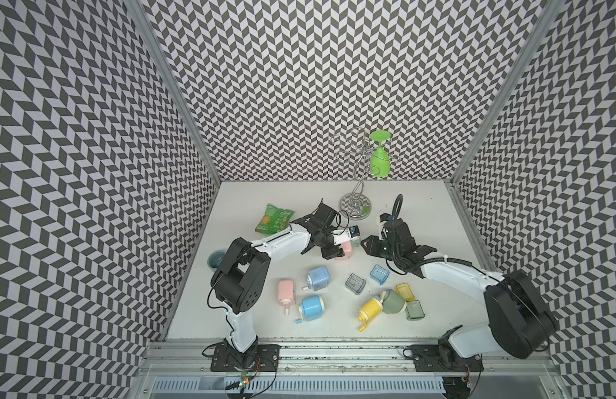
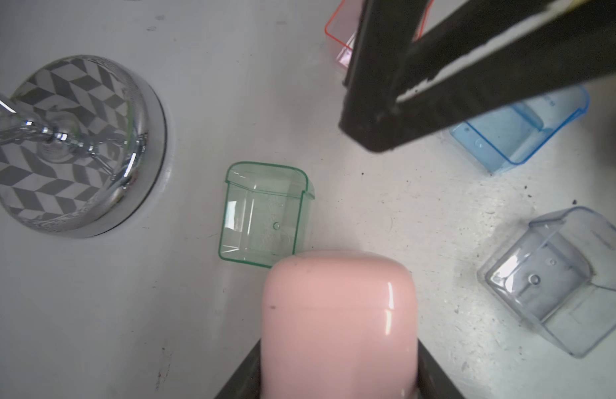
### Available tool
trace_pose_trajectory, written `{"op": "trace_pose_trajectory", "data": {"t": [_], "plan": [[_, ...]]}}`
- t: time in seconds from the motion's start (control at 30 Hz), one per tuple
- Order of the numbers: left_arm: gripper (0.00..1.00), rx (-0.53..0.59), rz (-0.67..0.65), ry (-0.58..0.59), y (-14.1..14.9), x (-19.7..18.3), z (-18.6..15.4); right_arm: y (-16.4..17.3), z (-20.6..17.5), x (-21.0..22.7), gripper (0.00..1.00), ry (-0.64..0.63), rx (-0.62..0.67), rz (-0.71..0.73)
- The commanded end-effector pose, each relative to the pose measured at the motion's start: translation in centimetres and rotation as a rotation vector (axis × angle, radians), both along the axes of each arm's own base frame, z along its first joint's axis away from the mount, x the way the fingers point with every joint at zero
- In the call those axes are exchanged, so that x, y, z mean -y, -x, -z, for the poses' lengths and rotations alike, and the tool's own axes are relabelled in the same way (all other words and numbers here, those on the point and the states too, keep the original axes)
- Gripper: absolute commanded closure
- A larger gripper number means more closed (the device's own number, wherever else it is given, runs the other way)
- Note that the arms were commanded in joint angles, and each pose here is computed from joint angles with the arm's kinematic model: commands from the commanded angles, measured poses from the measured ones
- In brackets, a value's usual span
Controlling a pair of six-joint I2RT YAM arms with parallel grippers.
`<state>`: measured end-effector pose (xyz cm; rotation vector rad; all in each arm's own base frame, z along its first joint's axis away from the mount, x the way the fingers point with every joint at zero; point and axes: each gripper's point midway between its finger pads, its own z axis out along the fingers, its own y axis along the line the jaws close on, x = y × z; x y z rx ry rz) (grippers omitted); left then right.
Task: Put the tray back into the pencil sharpener
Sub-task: Place the pencil sharpener at the center of the board.
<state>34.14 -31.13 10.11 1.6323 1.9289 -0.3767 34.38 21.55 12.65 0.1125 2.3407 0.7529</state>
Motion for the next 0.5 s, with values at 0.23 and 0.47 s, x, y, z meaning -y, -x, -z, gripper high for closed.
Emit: {"op": "trace_pose_trajectory", "data": {"t": [0.23,0.47], "plan": [[0.89,-0.014,-0.459,0.173,-5.3,-4.2,-8.9,-0.3,-3.6,3.9,0.72,0.012,0.122,0.192],[1.0,-0.091,-0.797,0.218,-10.3,-9.9,-9.7,-0.5,-3.6,3.9,0.72,0.033,0.12,0.195]]}}
